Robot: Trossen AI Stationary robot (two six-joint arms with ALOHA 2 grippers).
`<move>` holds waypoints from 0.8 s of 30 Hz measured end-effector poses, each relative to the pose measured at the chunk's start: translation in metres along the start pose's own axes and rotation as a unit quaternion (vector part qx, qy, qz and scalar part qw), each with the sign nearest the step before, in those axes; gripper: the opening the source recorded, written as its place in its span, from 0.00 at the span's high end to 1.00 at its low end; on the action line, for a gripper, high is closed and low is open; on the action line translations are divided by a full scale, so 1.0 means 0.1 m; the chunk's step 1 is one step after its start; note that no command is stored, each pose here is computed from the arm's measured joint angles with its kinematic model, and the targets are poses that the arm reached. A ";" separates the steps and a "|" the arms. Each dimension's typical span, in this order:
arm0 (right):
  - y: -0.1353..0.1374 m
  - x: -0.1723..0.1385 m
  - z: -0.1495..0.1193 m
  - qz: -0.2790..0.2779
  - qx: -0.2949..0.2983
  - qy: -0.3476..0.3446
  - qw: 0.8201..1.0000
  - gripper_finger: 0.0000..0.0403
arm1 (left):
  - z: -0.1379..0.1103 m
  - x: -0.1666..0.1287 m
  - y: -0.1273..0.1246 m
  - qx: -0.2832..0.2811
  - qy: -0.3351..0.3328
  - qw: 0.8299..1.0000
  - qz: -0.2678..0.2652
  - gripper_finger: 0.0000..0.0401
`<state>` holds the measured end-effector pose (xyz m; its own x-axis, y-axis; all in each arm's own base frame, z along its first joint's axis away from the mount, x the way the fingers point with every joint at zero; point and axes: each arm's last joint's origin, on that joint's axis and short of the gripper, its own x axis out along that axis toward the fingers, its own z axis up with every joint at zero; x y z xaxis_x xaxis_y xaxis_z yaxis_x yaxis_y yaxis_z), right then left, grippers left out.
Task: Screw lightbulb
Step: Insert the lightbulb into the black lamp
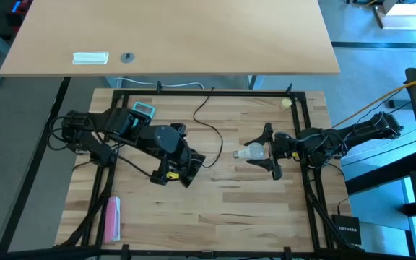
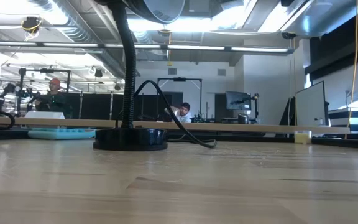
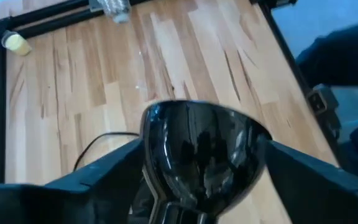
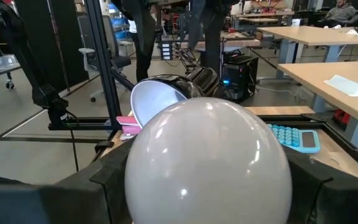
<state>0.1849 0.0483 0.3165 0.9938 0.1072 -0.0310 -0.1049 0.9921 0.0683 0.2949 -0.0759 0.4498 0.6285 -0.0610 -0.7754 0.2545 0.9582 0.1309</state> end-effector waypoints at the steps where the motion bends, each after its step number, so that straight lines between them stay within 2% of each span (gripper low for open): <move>1: 0.00 0.00 0.00 0.000 0.000 0.000 1.000 0.33 | 0.00 0.00 0.00 0.002 0.002 1.000 0.000 0.12; 4: 0.00 0.00 0.00 0.000 0.000 0.000 1.000 0.33 | -0.01 0.00 0.01 0.000 0.007 1.000 0.010 0.02; 10: 0.00 0.00 0.00 0.000 0.000 0.000 1.000 0.33 | -0.05 -0.01 -0.02 0.008 0.026 1.000 0.000 0.07; 16: 0.00 0.00 0.00 -0.001 0.000 0.000 1.000 0.33 | -0.05 -0.02 -0.09 -0.013 0.028 1.000 -0.006 0.07; 20: 0.00 0.00 0.00 -0.004 0.006 0.000 1.000 0.33 | -0.21 -0.01 -0.08 -0.001 0.113 0.993 0.036 0.07; 24: 0.00 0.00 0.00 -0.006 0.012 0.000 1.000 0.33 | -0.29 0.04 -0.10 0.008 0.134 0.989 0.061 0.07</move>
<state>0.1850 0.0480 0.3163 0.9948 0.0962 -0.0321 -0.0929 0.9914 0.0920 0.2736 -0.0774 0.4280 0.4378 0.1328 -0.8892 0.2017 0.9493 0.2411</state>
